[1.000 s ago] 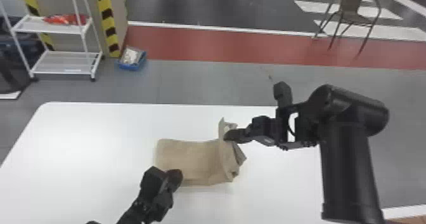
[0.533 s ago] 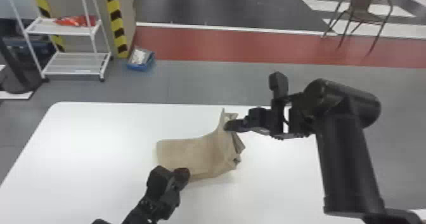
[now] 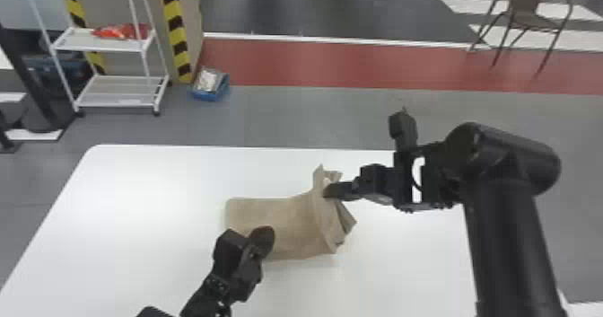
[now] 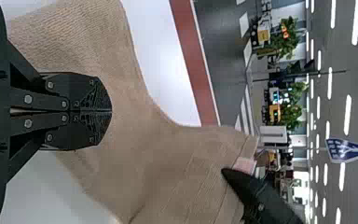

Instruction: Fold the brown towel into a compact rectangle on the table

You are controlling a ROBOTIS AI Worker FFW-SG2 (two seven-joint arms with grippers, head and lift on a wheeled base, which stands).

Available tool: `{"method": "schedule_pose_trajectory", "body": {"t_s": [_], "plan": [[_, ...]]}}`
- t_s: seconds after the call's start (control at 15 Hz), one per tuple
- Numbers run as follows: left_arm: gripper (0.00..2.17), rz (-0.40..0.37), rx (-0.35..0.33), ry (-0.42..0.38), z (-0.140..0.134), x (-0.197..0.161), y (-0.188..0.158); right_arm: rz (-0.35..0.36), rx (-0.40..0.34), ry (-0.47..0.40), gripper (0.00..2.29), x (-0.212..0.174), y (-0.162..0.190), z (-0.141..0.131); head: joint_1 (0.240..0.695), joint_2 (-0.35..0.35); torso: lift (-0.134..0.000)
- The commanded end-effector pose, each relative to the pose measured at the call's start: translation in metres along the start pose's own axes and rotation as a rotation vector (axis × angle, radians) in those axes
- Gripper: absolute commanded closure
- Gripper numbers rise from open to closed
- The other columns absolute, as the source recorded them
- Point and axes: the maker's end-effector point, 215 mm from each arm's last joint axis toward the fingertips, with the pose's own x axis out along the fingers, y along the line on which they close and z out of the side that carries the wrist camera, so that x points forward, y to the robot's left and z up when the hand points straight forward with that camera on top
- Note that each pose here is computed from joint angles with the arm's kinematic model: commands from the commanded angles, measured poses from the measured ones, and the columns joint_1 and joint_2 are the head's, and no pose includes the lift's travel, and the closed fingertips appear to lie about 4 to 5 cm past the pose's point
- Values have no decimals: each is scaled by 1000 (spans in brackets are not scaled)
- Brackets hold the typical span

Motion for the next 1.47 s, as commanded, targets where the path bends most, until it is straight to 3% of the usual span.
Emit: {"method": "schedule_pose_trajectory", "body": {"t_s": [0.0,0.2,0.33,0.67,0.93,1.27,1.4], "plan": [[1700,11,-5,-24,12,3,6,22,38,14,1234,-12,-2,-21,695,-96,0],[1703,-11,13,-16,10,8,-4,18,48,-3,1234,-17,-8,-20,695,-101,0],[1706,-23,46,18,-5,12,-13,24,50,-12,1234,-19,-7,-16,695,-117,0],[1710,17,152,17,-20,16,-21,66,23,-50,1234,-29,11,0,695,-122,0],[1713,-6,161,17,-20,16,-33,83,-16,-56,1234,-30,29,10,695,-127,0],[1713,-49,156,13,-22,12,-49,37,-75,22,1234,-1,39,-15,695,-123,0],[1717,-53,151,0,-20,10,-48,22,-105,-33,1234,12,39,5,695,-115,0]]}}
